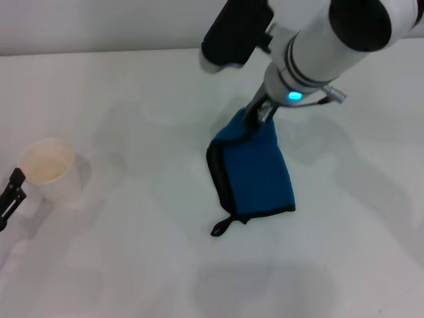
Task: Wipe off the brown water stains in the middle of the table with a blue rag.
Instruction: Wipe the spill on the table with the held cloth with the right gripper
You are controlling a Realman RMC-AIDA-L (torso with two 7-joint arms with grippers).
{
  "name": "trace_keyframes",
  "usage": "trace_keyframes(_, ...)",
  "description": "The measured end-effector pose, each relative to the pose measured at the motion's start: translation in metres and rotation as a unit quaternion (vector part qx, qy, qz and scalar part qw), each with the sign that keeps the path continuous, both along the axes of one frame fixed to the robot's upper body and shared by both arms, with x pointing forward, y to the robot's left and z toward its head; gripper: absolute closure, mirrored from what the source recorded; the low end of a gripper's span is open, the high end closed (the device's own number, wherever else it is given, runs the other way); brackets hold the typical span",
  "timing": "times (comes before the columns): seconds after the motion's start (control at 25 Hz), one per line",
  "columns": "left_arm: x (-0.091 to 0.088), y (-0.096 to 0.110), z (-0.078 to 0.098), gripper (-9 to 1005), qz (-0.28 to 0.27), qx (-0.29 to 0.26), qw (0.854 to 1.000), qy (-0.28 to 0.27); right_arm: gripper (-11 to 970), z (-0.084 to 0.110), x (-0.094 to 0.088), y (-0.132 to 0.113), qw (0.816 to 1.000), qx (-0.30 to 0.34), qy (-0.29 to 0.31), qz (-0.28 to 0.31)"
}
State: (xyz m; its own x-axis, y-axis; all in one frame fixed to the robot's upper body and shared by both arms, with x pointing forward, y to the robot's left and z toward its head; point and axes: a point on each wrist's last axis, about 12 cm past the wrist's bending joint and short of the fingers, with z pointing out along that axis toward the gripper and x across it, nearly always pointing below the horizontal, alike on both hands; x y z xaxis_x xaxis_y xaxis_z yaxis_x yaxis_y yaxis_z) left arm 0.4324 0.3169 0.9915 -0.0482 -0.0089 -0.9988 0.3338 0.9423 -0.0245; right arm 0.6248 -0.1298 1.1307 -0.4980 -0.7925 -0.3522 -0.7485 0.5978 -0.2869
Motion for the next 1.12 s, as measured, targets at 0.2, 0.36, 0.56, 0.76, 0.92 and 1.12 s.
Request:
trace_keyframes(0.2, 0.002, 0.000, 0.000, 121, 0.001, 0.001, 1.000, 0.001, 948, -0.006, -0.022, 0.018, 0.996, 0.019, 0.067, 0.055)
trace_keyframes(0.36, 0.004, -0.001, 0.000, 120, 0.000, 0.002, 1.000, 0.002, 948, -0.012, -0.046, 0.034, 0.987, 0.025, 0.121, 0.103)
trace_keyframes(0.56, 0.006, -0.002, 0.000, 120, -0.001, 0.003, 1.000, 0.004, 947, -0.017, -0.072, 0.047, 0.972, 0.035, 0.178, 0.150)
trace_keyframes(0.76, 0.006, -0.002, 0.000, 120, -0.001, 0.002, 1.000, 0.004, 948, -0.009, -0.097, 0.061, 0.950, 0.072, 0.222, 0.205)
trace_keyframes(0.92, 0.006, -0.002, 0.000, 120, -0.001, 0.003, 1.000, 0.004, 948, -0.003, -0.108, 0.066, 0.940, 0.084, 0.239, 0.229)
trace_keyframes(1.12, 0.006, -0.002, 0.000, 120, -0.001, 0.003, 1.000, 0.004, 948, -0.004, -0.118, 0.067, 0.931, 0.071, 0.258, 0.250)
